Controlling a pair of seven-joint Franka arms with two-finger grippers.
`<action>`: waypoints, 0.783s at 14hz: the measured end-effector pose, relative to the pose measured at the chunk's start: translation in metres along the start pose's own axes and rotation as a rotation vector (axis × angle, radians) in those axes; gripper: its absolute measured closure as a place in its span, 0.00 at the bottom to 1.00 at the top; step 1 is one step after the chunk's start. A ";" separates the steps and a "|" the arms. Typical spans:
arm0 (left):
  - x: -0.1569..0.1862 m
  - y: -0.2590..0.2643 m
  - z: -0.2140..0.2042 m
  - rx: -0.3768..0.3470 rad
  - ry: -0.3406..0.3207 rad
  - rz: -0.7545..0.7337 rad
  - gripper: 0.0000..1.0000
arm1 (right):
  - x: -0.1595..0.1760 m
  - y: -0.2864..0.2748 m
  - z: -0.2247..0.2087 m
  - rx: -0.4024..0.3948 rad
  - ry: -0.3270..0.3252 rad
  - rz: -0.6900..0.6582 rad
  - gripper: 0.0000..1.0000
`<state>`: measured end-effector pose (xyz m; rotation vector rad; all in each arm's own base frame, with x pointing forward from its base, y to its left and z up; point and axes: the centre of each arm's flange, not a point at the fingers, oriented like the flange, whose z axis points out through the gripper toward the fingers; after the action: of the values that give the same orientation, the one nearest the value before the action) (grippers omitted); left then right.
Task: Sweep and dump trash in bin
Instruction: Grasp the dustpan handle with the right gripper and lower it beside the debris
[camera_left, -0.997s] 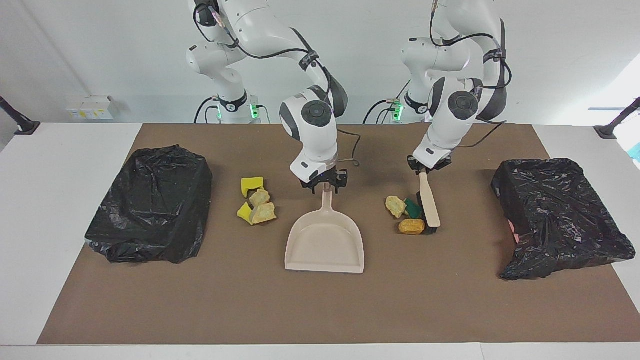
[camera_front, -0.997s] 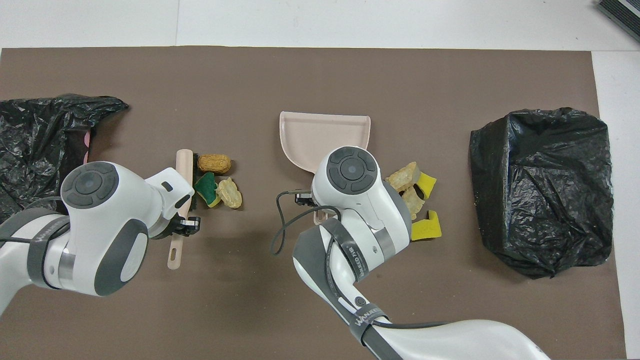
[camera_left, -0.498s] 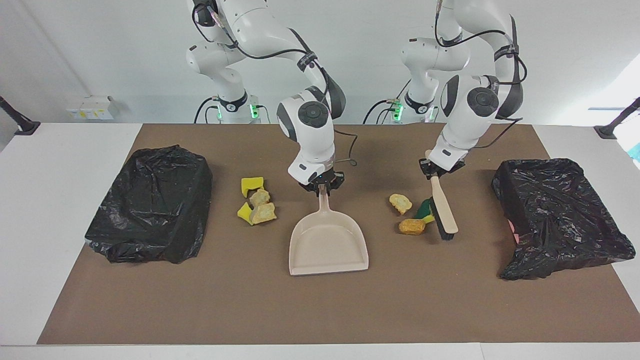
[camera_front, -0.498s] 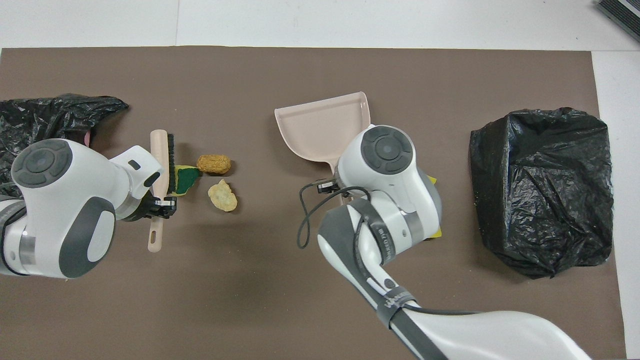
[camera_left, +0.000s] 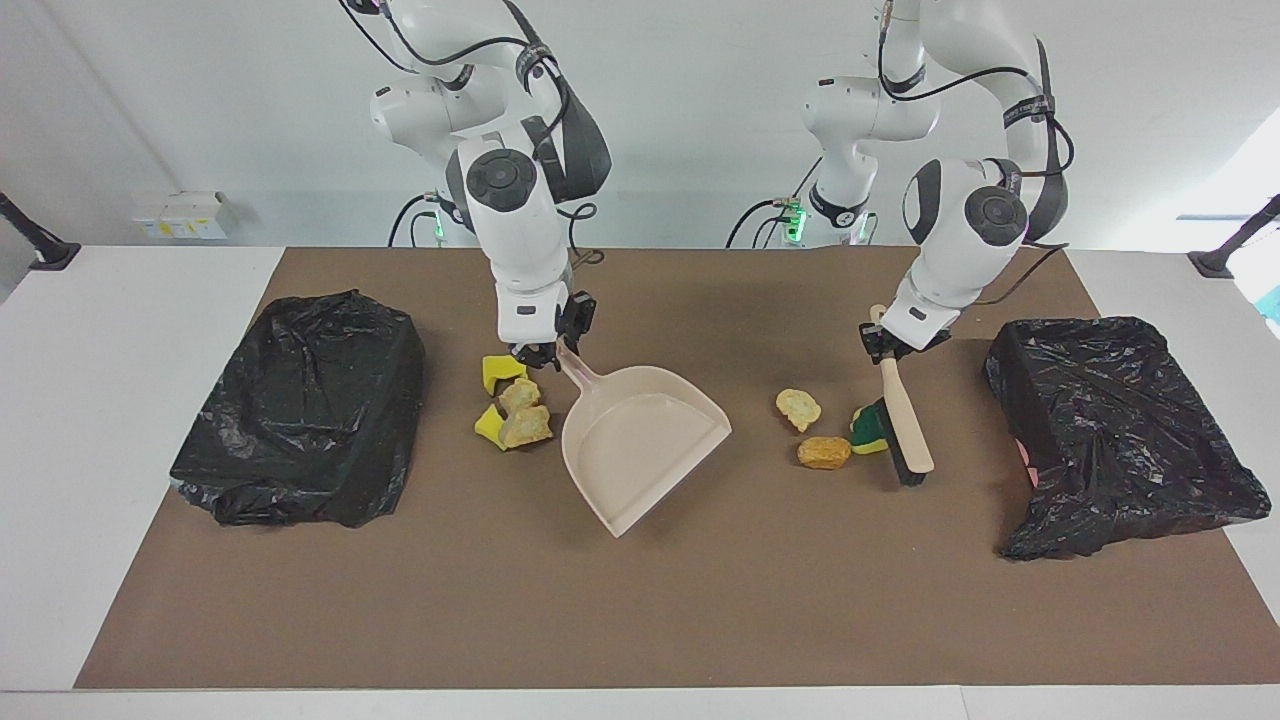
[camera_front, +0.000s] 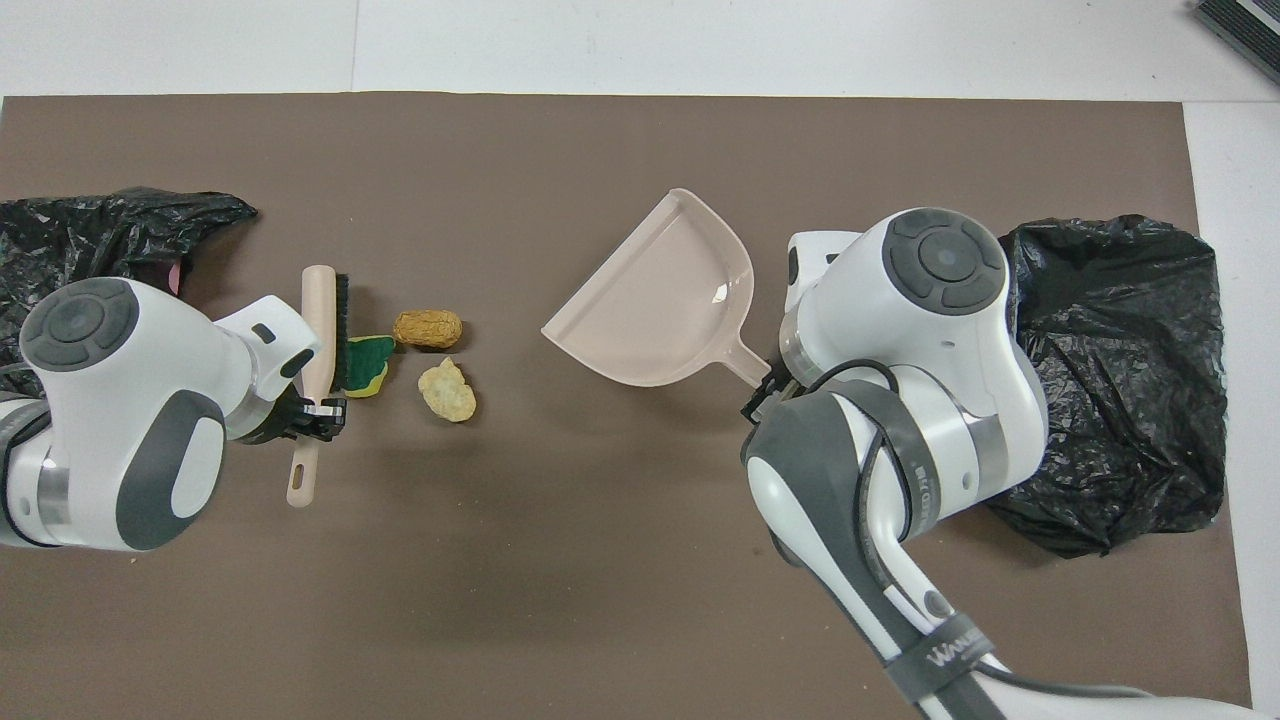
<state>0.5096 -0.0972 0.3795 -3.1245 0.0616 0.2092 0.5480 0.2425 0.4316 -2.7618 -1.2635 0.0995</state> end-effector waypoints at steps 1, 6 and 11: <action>-0.002 0.013 0.000 -0.005 -0.002 -0.001 0.74 | -0.002 -0.012 0.008 0.008 -0.025 -0.076 0.68; -0.023 0.095 -0.006 -0.027 -0.025 -0.030 0.74 | -0.006 -0.047 0.050 -0.038 -0.134 -0.246 0.68; -0.013 0.072 -0.066 -0.048 -0.016 -0.071 0.74 | 0.006 -0.067 0.074 -0.047 -0.145 -0.293 0.68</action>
<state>0.5025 -0.1699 0.4462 -3.1657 -0.0557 0.2386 0.4945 0.2956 0.3666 -2.6116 -1.7125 0.2518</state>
